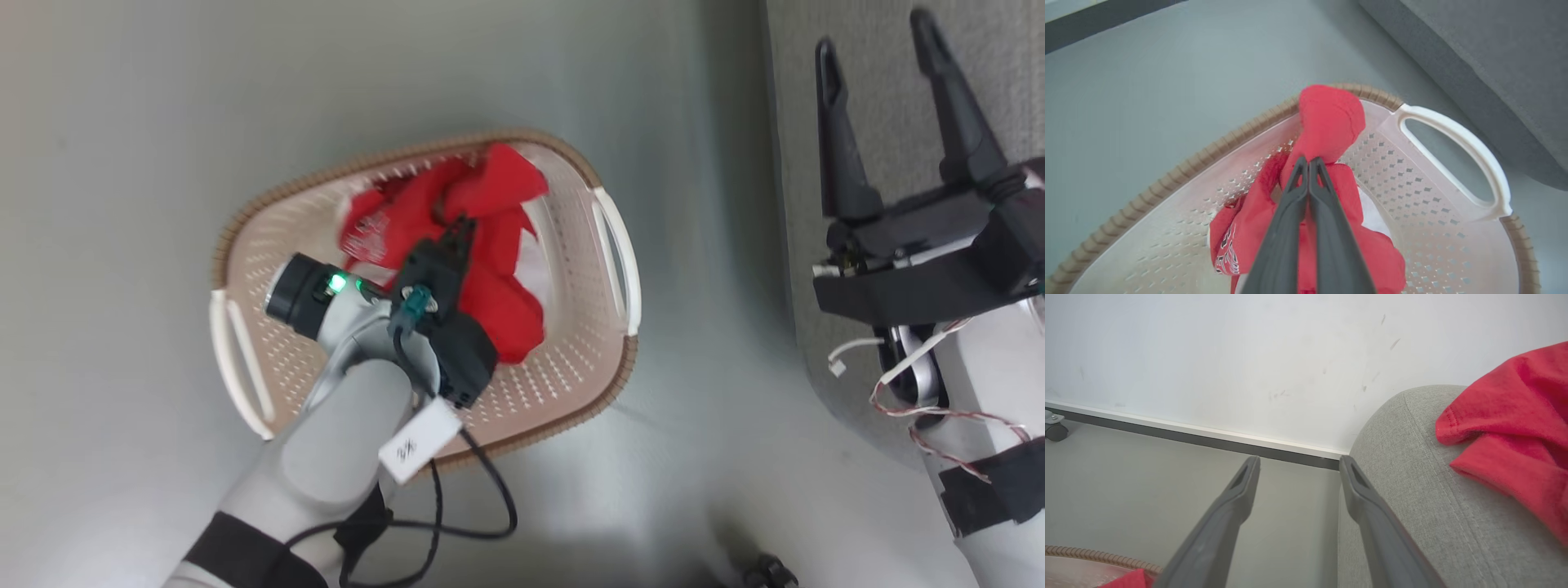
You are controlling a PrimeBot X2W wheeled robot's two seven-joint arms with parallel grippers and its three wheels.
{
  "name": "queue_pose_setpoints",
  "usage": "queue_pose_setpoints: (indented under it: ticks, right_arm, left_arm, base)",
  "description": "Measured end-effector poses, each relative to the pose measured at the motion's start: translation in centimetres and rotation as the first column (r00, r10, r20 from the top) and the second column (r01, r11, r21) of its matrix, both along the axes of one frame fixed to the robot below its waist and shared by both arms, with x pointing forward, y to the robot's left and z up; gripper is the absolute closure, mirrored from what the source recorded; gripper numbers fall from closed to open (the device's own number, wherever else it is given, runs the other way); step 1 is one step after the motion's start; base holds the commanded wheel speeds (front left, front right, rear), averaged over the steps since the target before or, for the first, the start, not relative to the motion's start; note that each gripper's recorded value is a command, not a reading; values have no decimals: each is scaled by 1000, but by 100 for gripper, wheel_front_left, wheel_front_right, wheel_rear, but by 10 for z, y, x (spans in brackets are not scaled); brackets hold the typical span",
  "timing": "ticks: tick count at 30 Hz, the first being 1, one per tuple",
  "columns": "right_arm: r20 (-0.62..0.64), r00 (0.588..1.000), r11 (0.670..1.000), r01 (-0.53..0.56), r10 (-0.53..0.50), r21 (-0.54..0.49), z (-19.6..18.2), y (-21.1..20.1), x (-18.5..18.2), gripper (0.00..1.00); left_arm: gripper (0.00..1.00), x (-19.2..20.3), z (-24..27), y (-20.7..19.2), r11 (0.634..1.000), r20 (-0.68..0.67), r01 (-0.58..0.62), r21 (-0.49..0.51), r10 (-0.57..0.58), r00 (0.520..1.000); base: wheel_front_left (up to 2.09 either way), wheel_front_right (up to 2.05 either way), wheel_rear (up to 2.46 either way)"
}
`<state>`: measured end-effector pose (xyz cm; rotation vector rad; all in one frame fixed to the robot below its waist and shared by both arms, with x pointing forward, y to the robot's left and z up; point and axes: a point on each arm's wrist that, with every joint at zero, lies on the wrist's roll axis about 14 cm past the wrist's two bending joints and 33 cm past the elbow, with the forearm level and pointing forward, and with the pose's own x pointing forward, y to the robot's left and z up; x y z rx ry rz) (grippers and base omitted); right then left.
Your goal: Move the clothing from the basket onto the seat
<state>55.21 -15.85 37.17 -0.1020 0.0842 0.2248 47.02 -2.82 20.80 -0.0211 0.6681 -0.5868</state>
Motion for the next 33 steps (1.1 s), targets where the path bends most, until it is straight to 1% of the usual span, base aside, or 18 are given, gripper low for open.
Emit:
queue_pose_setpoints:
  ticks: [6, 14, 24, 33]
  right_arm:
    - [-4, 1000, 1000, 5, -5, 1, 11, -2, -8, 0]
    - [11, 1000, 1000, -1, 1, 23, 28, 5, -16, 0]
    - [40, 998, 998, -41, 39, 54, 56, 23, -29, 0]
    - [75, 994, 994, -89, 84, 67, 85, 39, -43, 0]
  left_arm:
    - [100, 10, 42, 7, 997, 87, -47, -58, 52, 995]
    - [100, 29, 92, 22, 993, 199, -90, -78, 104, 974]
    - [100, 43, 165, 44, 987, 347, -125, -103, 154, 925]
    - [100, 43, 227, 61, 981, 452, -144, -133, 189, 872]
  base:
    - [0, 0, 0]
    - [0, 0, 0]
    - [0, 0, 0]
    - [0, 0, 0]
